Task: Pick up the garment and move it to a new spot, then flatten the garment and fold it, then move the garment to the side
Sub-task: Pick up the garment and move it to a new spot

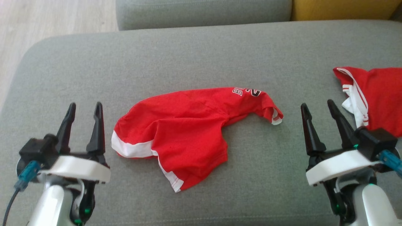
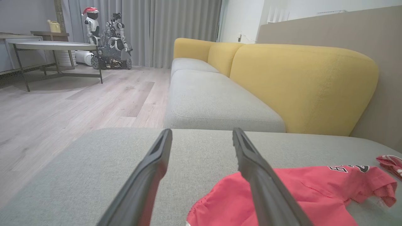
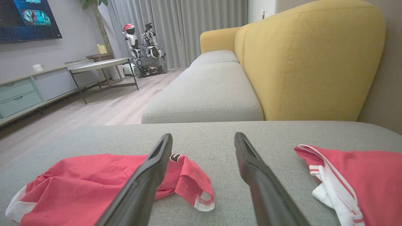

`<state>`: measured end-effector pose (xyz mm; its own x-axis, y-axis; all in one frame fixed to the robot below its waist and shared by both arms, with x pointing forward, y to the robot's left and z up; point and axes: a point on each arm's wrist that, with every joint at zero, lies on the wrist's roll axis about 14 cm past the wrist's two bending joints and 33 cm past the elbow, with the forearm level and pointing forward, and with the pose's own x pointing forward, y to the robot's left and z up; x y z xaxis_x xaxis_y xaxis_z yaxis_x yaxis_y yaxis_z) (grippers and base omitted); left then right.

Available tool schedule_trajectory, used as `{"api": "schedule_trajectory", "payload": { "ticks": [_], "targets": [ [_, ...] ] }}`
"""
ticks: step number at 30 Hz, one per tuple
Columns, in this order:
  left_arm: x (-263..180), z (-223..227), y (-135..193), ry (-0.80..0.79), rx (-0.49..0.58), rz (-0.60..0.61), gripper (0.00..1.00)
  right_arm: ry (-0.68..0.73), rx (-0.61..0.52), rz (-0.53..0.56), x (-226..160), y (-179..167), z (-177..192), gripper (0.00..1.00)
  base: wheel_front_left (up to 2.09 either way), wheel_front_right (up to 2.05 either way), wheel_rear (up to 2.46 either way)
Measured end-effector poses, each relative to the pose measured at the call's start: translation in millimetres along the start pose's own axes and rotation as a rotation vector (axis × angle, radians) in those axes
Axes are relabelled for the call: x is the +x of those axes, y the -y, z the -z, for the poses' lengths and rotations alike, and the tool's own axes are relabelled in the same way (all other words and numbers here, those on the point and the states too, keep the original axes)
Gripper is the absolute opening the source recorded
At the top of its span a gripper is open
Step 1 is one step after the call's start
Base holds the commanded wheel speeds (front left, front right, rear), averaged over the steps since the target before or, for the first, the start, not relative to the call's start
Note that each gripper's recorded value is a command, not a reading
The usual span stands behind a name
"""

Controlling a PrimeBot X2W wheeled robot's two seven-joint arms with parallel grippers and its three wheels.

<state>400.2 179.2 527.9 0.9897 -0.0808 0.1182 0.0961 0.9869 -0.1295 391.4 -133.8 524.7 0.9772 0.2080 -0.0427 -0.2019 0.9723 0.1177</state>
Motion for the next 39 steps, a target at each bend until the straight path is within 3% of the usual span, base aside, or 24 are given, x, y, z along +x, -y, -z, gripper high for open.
{"api": "schedule_trajectory", "payload": {
  "ticks": [19, 39],
  "targets": [
    [-42.6, 8.2, 16.6, -0.089, -0.005, 0.048, 1.00, -0.020, -0.018, 0.028, -35.1, 2.5, 4.4, 1.00, 0.00, 0.00, 0.00],
    [-40.2, 4.8, 18.6, -0.086, 0.001, 0.045, 1.00, -0.028, -0.018, 0.037, -36.4, 5.2, 5.6, 1.00, 0.00, 0.00, 0.00]
  ]
}}
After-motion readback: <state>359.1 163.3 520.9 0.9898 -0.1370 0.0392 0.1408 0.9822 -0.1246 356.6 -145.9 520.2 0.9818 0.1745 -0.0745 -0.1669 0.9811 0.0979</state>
